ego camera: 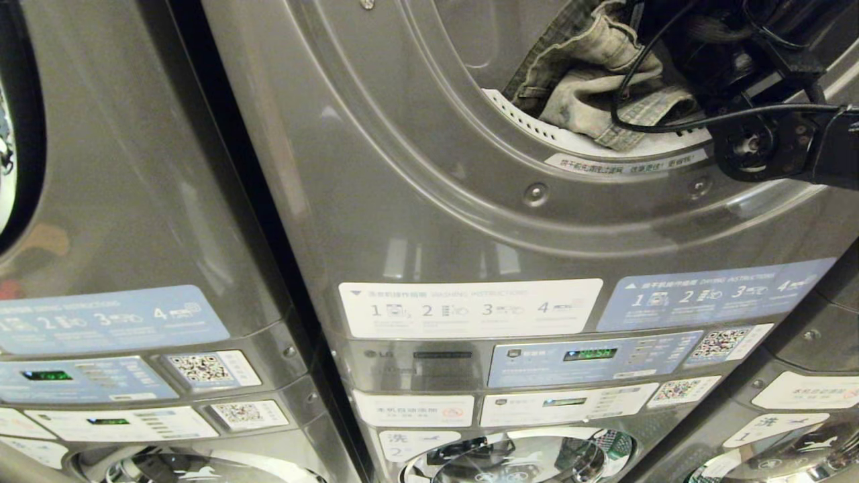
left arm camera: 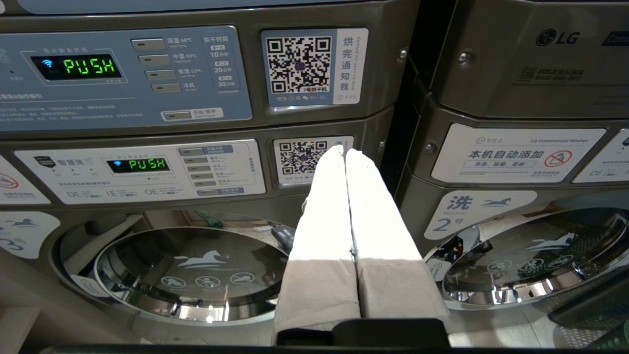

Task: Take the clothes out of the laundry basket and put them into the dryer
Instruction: Put the clothes in the dryer

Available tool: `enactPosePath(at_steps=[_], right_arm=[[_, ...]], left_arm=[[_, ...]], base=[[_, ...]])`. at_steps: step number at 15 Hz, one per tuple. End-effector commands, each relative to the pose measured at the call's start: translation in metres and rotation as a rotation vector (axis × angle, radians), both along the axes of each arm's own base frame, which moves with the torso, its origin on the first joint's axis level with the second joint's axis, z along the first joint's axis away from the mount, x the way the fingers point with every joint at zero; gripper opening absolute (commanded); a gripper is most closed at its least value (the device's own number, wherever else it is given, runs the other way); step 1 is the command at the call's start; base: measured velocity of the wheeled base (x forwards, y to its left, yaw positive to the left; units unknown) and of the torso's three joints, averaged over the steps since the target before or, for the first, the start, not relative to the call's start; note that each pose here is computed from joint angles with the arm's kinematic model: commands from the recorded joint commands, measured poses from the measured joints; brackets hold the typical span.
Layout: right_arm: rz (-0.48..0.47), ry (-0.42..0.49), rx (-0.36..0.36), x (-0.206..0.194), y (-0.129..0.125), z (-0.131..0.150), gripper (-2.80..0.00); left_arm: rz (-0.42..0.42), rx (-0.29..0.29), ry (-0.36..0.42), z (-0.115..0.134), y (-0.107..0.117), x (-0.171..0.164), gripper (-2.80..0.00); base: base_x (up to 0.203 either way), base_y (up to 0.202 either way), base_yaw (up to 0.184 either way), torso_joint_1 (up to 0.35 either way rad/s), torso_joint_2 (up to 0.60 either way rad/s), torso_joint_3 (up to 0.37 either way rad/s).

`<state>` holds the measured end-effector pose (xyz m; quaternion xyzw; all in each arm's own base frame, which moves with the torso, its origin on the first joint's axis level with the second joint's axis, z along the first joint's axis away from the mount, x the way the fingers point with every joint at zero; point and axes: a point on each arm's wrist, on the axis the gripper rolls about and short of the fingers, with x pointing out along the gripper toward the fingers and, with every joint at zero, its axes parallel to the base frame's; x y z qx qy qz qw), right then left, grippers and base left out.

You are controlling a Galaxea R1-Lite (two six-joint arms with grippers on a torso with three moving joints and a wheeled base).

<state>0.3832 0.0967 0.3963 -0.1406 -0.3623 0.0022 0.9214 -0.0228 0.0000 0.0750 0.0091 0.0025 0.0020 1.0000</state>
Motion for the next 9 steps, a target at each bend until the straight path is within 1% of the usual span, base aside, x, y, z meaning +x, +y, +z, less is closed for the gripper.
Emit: enactPosePath(at_steps=[1, 3, 4, 7, 9], right_arm=[[0.001, 0.002, -0.003, 0.002, 0.001, -0.002, 0.00], [0.022, -0.016, 0.008, -0.005, 0.004, 0.004, 0.00], [0.047, -0.032, 0.021, -0.013, 0.005, 0.011, 0.00], [0.103, -0.098, 0.014, -0.040, 0.002, 0.035, 0.00], [0.137, -0.140, 0.019, -0.061, 0.006, 0.050, 0.00]], left_arm=[[0.001, 0.000, 0.000, 0.000, 0.000, 0.000, -2.80], [0.001, 0.000, 0.000, 0.000, 0.000, 0.000, -2.80], [0.001, 0.000, 0.000, 0.000, 0.000, 0.000, -2.80], [0.001, 0.002, 0.000, 0.000, 0.000, 0.000, -2.80], [0.001, 0.003, 0.000, 0.000, 0.000, 0.000, -2.80]], base=[[0.000, 0.000, 0.000, 0.000, 0.00, 0.000], [0.000, 0.000, 0.000, 0.000, 0.00, 0.000], [0.000, 0.000, 0.000, 0.000, 0.00, 0.000], [0.000, 0.000, 0.000, 0.000, 0.00, 0.000], [0.000, 0.000, 0.000, 0.000, 0.00, 0.000]])
